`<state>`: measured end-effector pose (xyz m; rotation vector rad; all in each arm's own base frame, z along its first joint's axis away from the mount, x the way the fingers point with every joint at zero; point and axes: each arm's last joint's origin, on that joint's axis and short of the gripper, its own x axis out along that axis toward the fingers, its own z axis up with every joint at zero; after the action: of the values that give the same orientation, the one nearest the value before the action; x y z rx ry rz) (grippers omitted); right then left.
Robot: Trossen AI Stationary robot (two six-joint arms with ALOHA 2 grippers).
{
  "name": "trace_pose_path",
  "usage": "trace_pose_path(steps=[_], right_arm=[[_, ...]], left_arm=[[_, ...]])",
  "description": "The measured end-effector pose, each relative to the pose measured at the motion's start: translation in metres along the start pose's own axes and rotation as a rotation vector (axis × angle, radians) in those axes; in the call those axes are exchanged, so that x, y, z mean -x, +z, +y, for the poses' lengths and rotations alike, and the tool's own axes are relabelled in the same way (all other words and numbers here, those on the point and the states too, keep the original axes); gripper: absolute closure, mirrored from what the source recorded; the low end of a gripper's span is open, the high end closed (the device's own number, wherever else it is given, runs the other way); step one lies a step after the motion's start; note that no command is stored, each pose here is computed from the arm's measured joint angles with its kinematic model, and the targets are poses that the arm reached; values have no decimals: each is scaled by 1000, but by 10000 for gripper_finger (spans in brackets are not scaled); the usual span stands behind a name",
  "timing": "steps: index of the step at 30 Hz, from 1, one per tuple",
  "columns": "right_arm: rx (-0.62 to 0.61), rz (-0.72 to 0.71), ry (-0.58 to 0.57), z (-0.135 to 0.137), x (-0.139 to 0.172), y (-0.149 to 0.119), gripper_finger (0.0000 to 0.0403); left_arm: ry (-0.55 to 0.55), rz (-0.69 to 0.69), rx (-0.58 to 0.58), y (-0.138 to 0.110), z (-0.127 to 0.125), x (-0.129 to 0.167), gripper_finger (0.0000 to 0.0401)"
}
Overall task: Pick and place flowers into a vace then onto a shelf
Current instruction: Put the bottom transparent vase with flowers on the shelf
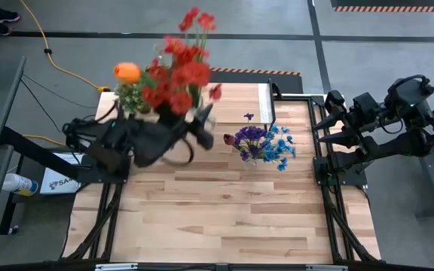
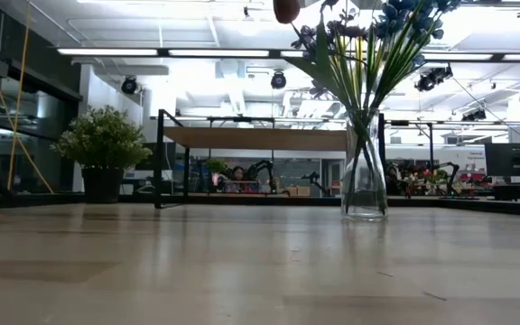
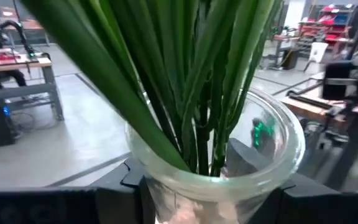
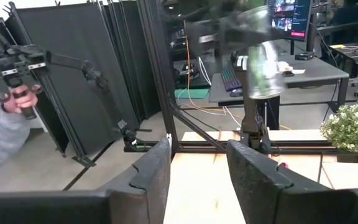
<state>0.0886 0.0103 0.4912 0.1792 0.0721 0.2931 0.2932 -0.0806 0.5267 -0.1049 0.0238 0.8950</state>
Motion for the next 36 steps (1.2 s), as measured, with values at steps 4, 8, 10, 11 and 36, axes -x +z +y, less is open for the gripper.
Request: trace_pose_path(steps=[4, 8, 10, 11, 36], right_arm=[[0, -1, 0, 0, 0, 0, 255], [0, 0, 0, 0, 0, 0, 258], [0, 0, 0, 0, 0, 0, 257], [0, -1, 0, 0, 0, 0, 257], [1, -7, -39, -1, 0, 0, 256]], left_arm=[[13, 13, -25, 8, 18, -31, 202], [14, 32, -43, 12, 37, -61, 202], [18, 53, -59, 13, 49, -74, 202], [21, 59, -58, 14, 55, -80, 202], [-24, 209, -95, 11, 165, -164, 202]])
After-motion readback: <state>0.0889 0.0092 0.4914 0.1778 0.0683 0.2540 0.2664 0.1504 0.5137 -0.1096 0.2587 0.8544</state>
